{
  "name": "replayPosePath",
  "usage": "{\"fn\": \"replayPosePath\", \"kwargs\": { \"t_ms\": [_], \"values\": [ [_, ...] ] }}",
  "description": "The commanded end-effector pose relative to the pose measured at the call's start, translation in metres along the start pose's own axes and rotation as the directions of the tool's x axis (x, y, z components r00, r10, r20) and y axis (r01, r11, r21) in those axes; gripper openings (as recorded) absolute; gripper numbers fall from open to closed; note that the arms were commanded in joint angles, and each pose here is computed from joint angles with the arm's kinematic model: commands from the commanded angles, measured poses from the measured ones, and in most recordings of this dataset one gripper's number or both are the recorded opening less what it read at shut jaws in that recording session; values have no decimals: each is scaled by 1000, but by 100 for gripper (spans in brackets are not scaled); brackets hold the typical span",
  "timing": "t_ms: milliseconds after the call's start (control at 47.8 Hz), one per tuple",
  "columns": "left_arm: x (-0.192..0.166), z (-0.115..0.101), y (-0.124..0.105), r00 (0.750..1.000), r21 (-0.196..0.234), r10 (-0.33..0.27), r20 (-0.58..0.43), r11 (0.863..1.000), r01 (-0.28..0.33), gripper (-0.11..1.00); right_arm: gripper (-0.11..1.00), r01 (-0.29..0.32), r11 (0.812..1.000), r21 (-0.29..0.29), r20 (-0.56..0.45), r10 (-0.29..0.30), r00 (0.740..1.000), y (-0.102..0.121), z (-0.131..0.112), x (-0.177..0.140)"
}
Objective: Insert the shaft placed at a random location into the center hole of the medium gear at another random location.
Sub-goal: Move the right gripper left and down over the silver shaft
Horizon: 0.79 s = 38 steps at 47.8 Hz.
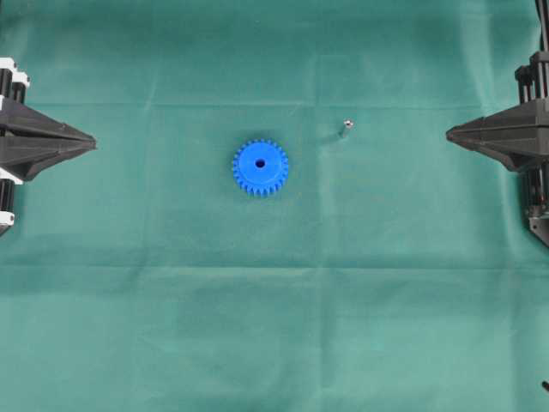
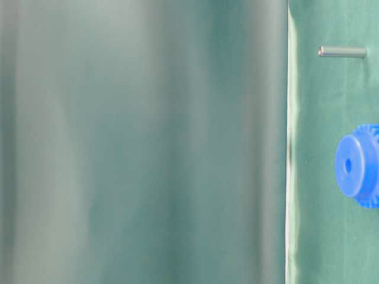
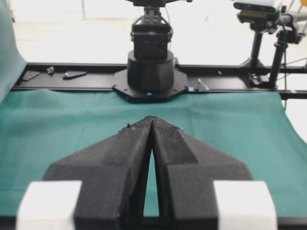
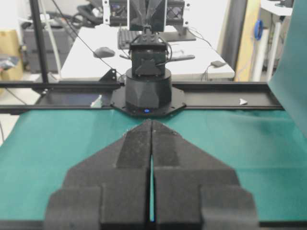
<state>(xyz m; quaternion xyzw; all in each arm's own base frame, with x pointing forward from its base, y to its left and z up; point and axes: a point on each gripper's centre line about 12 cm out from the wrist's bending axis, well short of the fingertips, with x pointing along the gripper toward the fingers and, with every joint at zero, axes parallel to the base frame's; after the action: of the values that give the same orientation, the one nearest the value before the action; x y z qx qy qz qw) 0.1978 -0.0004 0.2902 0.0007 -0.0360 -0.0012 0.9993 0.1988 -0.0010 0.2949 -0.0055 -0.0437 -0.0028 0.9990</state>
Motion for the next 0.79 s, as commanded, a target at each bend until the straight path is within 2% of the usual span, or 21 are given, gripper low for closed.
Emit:
{"fn": "replayPosePath", "kwargs": {
  "t_ms": [0, 167, 335, 628, 690, 774],
  "values": [
    [4, 14, 1, 999, 3, 2, 32, 1000, -3, 0, 1, -2, 1000, 3, 0, 2, 1000, 0, 4, 2],
    [3, 14, 0, 999, 5, 0, 34, 1000, -1, 0, 1, 6, 1000, 13, -90, -5, 996, -1, -6, 6],
    [4, 13, 0, 1000, 5, 0, 26, 1000, -1, 0, 1, 11, 1000, 10, -138, -9, 990, -2, -16, 11],
    [4, 12, 1, 1000, 5, 2, 18, 1000, -2, 0, 2, 108, 994, 1, -258, -104, 960, -24, -52, 26],
    [4, 11, 1, 1000, 5, 2, 15, 1000, -2, 0, 8, 129, 992, -1, -285, -124, 950, -30, -62, 32],
    [4, 11, 1, 1000, 5, 2, 15, 1000, -2, 0, 28, 157, 988, -3, -320, -149, 936, -38, -75, 38]
  ]
}}
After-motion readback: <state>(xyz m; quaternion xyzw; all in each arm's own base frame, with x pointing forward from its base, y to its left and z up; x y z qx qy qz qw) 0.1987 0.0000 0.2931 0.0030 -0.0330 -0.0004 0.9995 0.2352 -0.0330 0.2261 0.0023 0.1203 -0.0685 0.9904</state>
